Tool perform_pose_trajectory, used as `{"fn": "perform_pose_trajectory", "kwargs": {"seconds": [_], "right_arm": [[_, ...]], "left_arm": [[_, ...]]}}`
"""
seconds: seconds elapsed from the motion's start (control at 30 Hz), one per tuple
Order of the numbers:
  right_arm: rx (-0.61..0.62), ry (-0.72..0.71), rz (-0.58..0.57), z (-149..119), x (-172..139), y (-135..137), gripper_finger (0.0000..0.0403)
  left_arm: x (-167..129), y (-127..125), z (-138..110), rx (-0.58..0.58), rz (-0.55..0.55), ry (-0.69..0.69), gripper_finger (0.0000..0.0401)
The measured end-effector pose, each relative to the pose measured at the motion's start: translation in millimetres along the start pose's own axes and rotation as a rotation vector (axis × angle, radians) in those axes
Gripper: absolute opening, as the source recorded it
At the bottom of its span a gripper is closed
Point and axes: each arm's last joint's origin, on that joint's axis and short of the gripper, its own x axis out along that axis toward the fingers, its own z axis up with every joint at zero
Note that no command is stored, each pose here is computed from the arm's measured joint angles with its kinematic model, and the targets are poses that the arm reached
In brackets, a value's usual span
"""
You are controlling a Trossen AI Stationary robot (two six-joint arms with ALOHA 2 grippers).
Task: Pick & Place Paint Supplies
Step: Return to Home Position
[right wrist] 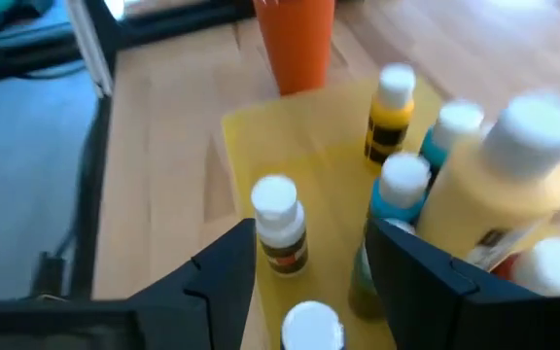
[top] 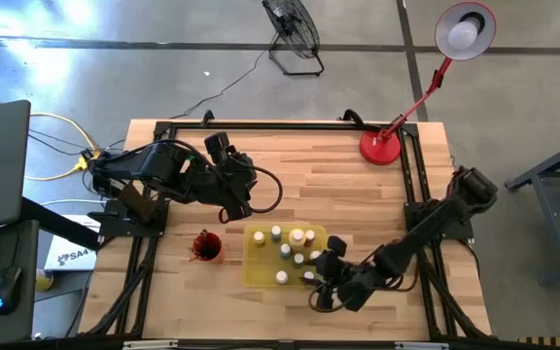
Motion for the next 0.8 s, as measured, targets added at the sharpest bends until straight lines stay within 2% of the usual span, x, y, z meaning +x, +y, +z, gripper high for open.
{"fn": "perform_pose_trajectory", "kwargs": {"seconds": [0.3, 0.43, 0.53, 0.7, 0.8], "right_arm": [[0.052, -0.130, 0.159, 58, -64, -18, 0.0187], [0.060, -0.209, 0.194, 81, -92, -33, 0.0161], [0.042, -0.258, 0.207, 93, -108, -44, 0.0117], [-0.024, -0.310, 0.215, 106, -122, -58, 0.0029], [-0.055, -0.323, 0.223, 111, -125, -65, 0.0009]], "left_arm": [[0, 0, 0, -0.005, 0.000, 0.000, 0.0248], [0, 0, 0, -0.025, -0.002, 0.001, 0.0241], [0, 0, 0, -0.026, -0.002, 0.001, 0.0212], [1, -3, 0, -0.027, -0.055, 0.020, 0.0138], [3, -6, 0, -0.024, -0.115, 0.045, 0.0093]]}}
